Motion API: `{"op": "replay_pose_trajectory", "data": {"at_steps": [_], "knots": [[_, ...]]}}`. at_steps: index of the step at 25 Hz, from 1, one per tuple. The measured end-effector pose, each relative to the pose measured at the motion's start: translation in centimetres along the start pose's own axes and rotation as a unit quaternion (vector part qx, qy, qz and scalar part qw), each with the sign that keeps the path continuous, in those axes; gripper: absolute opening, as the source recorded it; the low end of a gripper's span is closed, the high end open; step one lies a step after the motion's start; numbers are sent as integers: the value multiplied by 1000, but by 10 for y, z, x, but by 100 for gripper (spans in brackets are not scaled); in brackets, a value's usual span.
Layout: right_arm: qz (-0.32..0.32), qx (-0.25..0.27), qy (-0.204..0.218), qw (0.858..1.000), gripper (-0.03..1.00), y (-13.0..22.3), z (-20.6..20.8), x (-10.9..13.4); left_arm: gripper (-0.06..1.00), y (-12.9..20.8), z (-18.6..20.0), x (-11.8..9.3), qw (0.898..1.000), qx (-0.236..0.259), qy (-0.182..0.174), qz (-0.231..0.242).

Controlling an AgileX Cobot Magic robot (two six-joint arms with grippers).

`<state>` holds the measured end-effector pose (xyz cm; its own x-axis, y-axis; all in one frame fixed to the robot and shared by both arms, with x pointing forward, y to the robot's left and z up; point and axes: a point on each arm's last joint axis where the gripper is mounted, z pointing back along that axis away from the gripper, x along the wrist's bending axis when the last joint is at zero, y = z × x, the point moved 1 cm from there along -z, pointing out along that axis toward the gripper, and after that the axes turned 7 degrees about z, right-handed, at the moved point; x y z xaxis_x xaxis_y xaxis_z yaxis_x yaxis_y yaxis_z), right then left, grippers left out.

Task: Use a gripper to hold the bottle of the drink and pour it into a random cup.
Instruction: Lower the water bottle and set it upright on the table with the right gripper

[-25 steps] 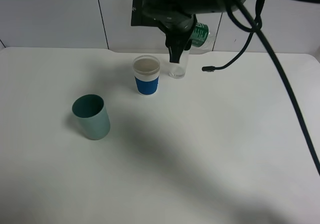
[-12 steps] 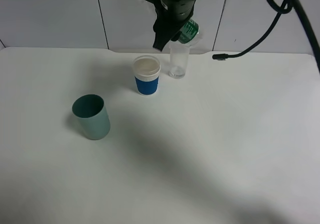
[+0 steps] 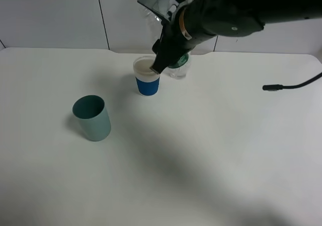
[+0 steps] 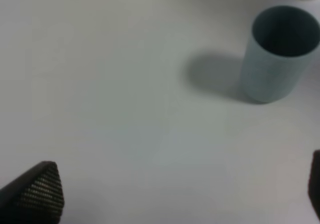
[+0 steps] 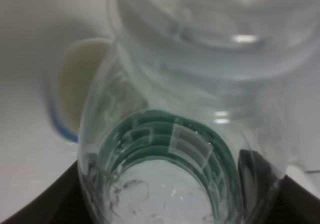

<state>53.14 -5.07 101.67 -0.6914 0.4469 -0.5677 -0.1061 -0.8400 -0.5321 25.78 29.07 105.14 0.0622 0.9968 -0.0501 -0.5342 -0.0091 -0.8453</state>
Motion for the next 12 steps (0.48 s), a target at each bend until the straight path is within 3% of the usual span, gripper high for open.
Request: {"op": "replay_pose_trajectory", "data": {"at_steps": [12], "knots": [[-39, -64, -99, 992, 56, 33, -3, 48, 99, 0, 0, 0, 1000, 0, 0, 0]]}}
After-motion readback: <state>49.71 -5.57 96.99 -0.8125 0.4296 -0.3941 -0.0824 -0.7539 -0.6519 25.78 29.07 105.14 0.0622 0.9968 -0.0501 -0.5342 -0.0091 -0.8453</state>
